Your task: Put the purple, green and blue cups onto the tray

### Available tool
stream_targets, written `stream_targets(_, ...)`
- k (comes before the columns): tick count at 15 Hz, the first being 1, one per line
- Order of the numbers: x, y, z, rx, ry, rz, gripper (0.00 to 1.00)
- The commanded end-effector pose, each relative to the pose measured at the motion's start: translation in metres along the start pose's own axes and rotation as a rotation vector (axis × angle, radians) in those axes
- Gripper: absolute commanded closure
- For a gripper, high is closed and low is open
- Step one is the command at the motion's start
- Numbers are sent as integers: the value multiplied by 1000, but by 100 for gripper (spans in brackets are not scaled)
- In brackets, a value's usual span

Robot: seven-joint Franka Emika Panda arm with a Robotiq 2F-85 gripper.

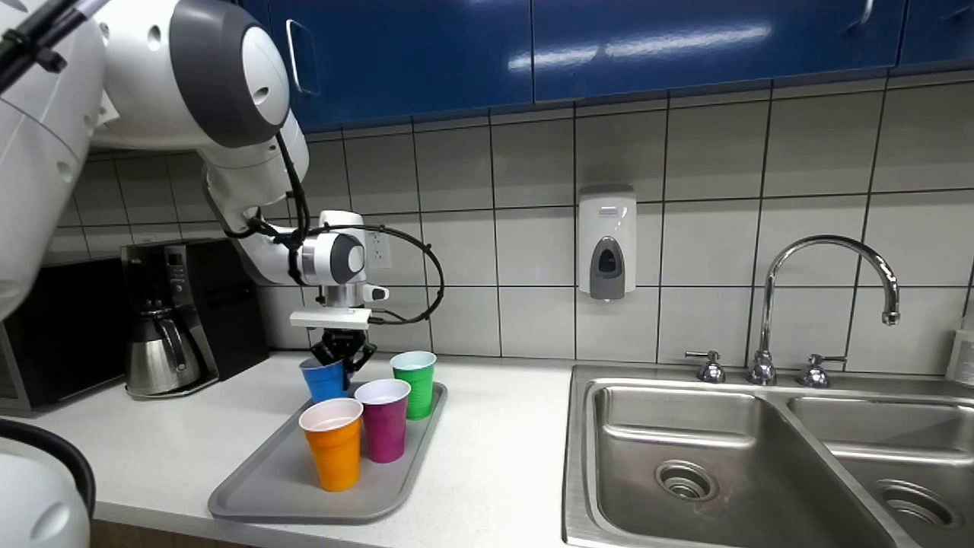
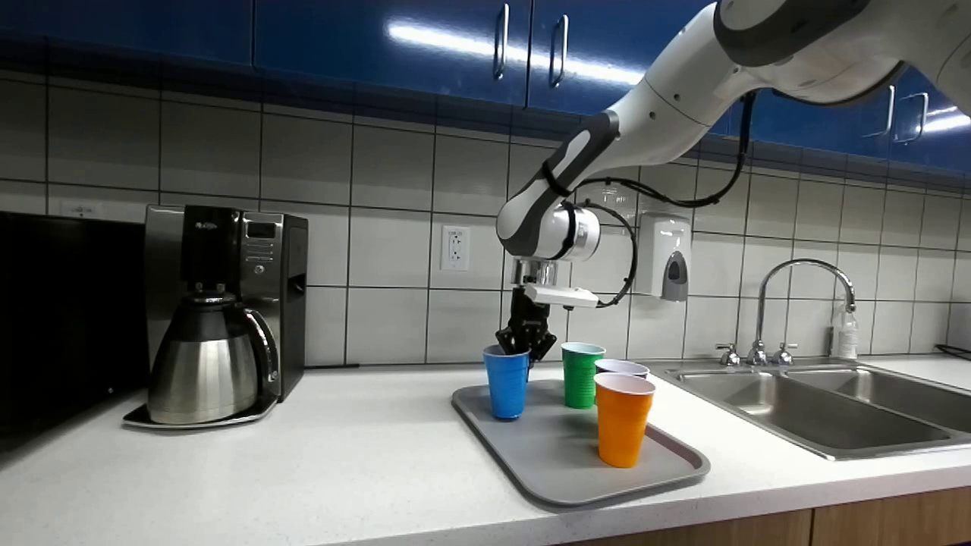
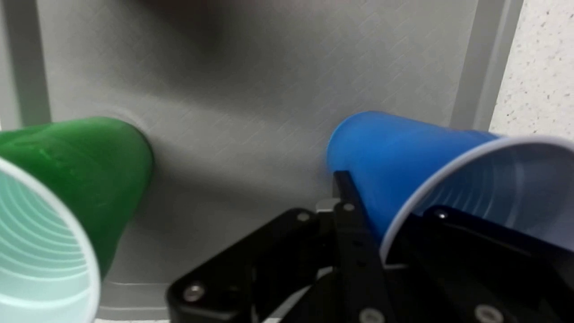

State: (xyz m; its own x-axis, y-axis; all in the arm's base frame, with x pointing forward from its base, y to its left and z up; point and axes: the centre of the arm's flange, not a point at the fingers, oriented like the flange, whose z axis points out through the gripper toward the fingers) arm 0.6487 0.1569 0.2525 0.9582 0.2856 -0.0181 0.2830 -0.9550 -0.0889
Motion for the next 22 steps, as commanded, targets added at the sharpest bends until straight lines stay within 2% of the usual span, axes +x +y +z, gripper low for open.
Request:
stream_targets(1,-16,3,-10,24,-17,-20,73)
stream_targets(2,-16,3,-10,24,-21,-20,72)
stream_targets(5,-18,1,-8,18,-28,-30,53)
stream_targets(8,-21,-2,-13,11,-31,-49,29)
stream_targets(12,-29,-3,-40,-2,-4,-84,0)
stream_targets(18,-46,-6,-82,-57,46,-133,0)
stream_targets(22,-60,-7,-89,-84,46,-143,0)
